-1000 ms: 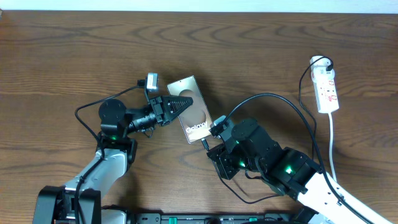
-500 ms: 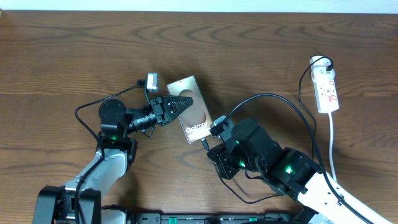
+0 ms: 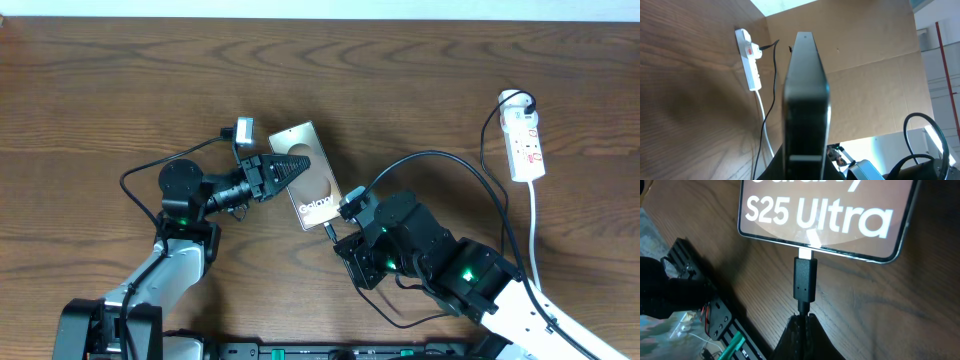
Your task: Plug charger to phone and switch on socket
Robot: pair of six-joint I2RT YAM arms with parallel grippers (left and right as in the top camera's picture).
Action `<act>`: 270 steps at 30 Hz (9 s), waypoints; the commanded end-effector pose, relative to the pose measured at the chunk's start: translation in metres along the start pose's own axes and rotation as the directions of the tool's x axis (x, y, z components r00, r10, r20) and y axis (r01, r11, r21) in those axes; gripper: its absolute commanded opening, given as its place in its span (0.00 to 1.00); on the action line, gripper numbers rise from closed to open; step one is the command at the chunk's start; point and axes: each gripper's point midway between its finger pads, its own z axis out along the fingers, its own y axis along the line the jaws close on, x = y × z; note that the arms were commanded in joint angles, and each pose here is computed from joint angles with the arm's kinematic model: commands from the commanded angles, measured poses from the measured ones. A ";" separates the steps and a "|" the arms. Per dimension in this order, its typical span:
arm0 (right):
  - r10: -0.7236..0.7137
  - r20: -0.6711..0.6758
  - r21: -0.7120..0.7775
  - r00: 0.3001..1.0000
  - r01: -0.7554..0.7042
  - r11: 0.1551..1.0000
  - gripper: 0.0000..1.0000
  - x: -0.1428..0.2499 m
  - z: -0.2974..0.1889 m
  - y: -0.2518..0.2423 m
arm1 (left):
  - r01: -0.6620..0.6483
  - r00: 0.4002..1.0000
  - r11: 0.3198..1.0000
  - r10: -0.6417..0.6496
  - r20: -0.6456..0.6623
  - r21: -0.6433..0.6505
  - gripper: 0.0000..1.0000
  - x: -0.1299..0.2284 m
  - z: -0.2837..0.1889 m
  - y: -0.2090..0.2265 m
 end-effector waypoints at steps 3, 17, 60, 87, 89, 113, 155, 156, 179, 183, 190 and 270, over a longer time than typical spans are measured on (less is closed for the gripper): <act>-0.004 0.008 -0.012 1.000 0.004 1.000 0.01 -0.001 -0.003 0.005 | -0.061 0.998 0.998 0.061 0.010 0.016 0.07 -0.008 0.001 -0.010; 0.003 -0.018 -0.011 1.000 -0.004 1.000 0.01 0.006 -0.003 0.004 | -0.061 0.998 0.998 0.060 0.019 0.014 0.07 -0.010 0.001 -0.009; 0.006 0.039 0.017 0.999 -0.006 1.000 0.01 -0.007 -0.003 0.000 | -0.060 0.998 0.998 0.060 0.019 0.014 0.07 -0.010 0.001 -0.009; -0.017 0.126 0.003 0.992 0.017 1.000 0.01 -0.029 -0.005 0.005 | -0.060 0.998 0.998 0.060 0.016 0.014 0.07 -0.009 0.001 -0.009; -0.014 0.115 0.006 0.993 0.013 1.000 0.02 -0.026 -0.005 0.004 | -0.060 0.998 0.998 0.060 0.016 0.014 0.07 -0.009 0.001 -0.009; 0.002 0.045 -0.005 0.999 -0.002 1.000 0.24 -0.010 -0.002 0.004 | -0.060 0.998 0.998 0.060 0.024 0.012 0.07 -0.011 0.001 -0.009; 0.001 0.269 -0.012 0.963 0.003 1.000 0.01 -0.069 0.004 0.009 | -0.096 0.994 0.995 0.097 -0.041 0.032 0.08 0.001 0.000 -0.011; 0.001 0.273 -0.012 0.962 0.002 1.000 0.01 -0.070 0.004 0.009 | -0.096 0.994 0.995 0.097 -0.041 0.032 0.07 0.001 0.000 -0.011; 0.031 0.139 0.022 0.990 -0.035 0.999 0.54 -0.031 -0.004 0.000 | -0.119 0.991 0.993 0.121 -0.057 0.023 0.07 0.005 0.001 -0.007; 0.023 0.173 0.054 0.985 -0.033 0.998 0.70 -0.028 -0.027 -0.002 | -0.055 0.998 0.995 0.053 -0.020 -0.088 0.07 0.002 0.000 0.025; 0.010 0.259 0.194 0.966 -0.062 0.979 0.90 -0.014 -0.080 -0.022 | -0.074 0.997 0.945 0.059 -0.058 -0.317 0.07 0.028 0.002 0.084; 0.092 0.210 0.301 0.973 -0.153 0.941 0.99 0.026 -0.099 -0.046 | -0.151 0.953 0.751 -0.062 -0.297 -0.643 0.97 0.054 0.021 0.242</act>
